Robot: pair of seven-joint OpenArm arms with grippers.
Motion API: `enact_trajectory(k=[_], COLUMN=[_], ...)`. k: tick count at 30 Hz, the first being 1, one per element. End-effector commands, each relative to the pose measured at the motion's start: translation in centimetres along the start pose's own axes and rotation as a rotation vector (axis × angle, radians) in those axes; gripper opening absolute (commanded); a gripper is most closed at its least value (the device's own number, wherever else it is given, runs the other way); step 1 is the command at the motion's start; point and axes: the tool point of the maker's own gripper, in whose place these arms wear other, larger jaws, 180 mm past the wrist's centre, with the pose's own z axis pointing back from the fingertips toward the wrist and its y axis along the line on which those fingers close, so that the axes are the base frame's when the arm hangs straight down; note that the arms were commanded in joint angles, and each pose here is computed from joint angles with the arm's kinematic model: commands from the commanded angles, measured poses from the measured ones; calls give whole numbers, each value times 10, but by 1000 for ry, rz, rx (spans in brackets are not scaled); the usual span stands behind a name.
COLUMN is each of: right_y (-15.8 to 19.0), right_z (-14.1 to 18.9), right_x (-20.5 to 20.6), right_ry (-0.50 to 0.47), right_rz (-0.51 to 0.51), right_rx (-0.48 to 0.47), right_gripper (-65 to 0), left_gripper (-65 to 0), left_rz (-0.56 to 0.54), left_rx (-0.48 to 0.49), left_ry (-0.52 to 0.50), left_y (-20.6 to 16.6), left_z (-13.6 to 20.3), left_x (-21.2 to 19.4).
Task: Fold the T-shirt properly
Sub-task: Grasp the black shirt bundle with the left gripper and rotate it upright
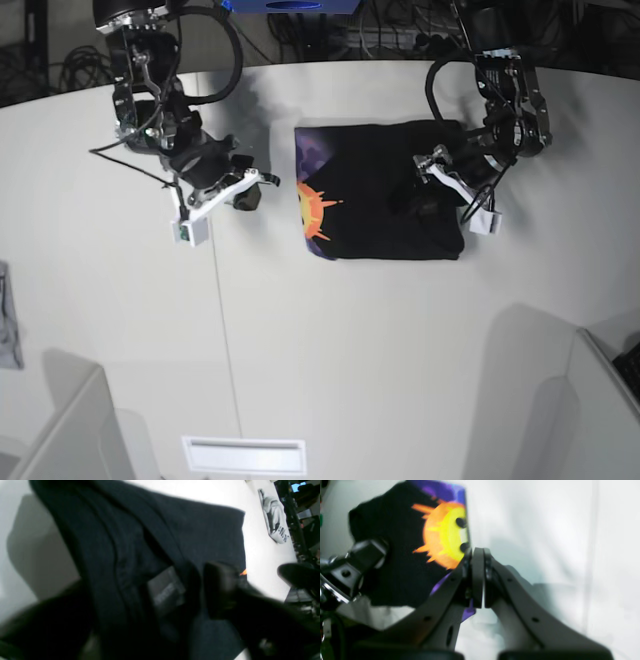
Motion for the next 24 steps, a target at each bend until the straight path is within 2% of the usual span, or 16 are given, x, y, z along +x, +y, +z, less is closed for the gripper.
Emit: enact_trajectory(k=[1,6,7,11,16,21,24], right_y=[2,-26,-32,-56,-77,-91,-99], right_z=[5,15,17,26,35,47,53], right_x=[10,20,22,26,24,23,25], right_ry=[-37,-81,-87,-110,-122,-141,-157], right_rz=[14,0,-9,-49,-87,-108,-119], right_rx=[17,-24,-37,-91,-142,-180,-201], right_gripper=[-650,-650,-650,-650,-650,-650,-650], left_gripper=[-311,-622,-650,-650,-650,-650,-650], left_rz=[-12,-42,-58,-179,-352,-653,-766], left_rx=[14,81,94,105,64,39,24], left_ry=[27,61,75,181,304,447,478], left_y=[2,16,18,13,-3,-21,-34], left_z=[1,5,5,-5,-18,-32,-42], left_x=[-3,-1,-3,-14,-25,-30,-27])
